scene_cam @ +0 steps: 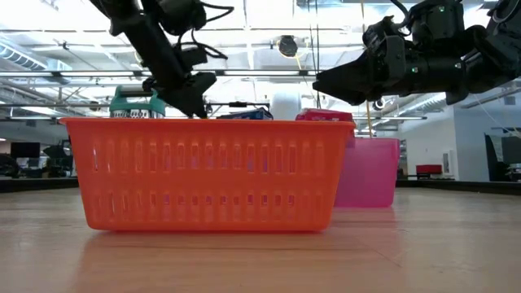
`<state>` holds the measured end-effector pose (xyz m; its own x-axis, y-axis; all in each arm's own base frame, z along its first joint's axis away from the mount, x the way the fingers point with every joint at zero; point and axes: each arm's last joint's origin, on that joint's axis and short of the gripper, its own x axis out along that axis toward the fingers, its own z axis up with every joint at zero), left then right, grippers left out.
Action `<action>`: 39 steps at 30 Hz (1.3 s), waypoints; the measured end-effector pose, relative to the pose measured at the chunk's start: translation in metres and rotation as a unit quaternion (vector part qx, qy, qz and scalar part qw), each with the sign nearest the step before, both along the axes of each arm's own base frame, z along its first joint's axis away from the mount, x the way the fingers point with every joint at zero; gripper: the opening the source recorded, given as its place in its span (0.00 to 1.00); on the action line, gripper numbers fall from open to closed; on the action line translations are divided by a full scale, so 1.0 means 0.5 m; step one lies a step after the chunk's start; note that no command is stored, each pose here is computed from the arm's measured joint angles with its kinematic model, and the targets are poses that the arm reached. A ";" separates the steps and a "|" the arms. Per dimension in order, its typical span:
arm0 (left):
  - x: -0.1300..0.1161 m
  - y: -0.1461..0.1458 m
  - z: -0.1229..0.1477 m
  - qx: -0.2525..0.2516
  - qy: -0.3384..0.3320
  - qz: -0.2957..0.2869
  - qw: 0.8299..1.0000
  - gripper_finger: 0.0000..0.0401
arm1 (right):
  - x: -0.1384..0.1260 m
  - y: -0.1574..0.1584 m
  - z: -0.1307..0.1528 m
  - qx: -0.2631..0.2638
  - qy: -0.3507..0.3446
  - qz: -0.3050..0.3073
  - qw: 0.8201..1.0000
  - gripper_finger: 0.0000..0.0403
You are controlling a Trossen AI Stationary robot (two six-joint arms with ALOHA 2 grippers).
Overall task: Pick & Place Kitchen Items
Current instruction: Put the violet cereal box into the pink bin
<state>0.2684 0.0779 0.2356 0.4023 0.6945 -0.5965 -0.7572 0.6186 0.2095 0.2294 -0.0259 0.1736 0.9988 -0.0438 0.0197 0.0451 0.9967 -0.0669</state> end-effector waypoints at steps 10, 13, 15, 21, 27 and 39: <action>-0.012 0.038 -0.016 -0.016 0.047 -0.005 0.999 0.51 | 0.000 0.000 0.000 0.000 0.000 0.000 1.000 0.58; -0.016 0.045 -0.026 -0.032 0.064 -0.007 0.997 0.51 | 0.000 0.000 0.000 0.000 0.000 0.000 1.000 0.58; -0.012 0.050 -0.031 -0.030 0.067 -0.006 0.997 0.51 | 0.000 0.000 0.000 0.000 0.000 0.000 1.000 0.58; -0.015 0.065 -0.055 -0.034 0.082 0.003 0.996 0.50 | 0.000 0.000 0.000 0.000 0.000 0.000 1.000 0.58; -0.014 0.074 -0.068 -0.026 0.084 0.000 0.996 0.50 | 0.000 0.000 0.000 0.000 0.000 -0.002 1.000 0.58; -0.011 0.076 -0.065 -0.024 0.076 -0.012 0.997 0.39 | 0.000 -0.001 -0.001 0.001 0.003 -0.002 1.000 0.58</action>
<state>0.2629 0.1160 0.2028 0.3207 0.6546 -0.6846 -0.7045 0.6480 0.2895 0.2294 -0.0262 0.1729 0.9988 -0.0480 0.0132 0.0488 0.9966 -0.0660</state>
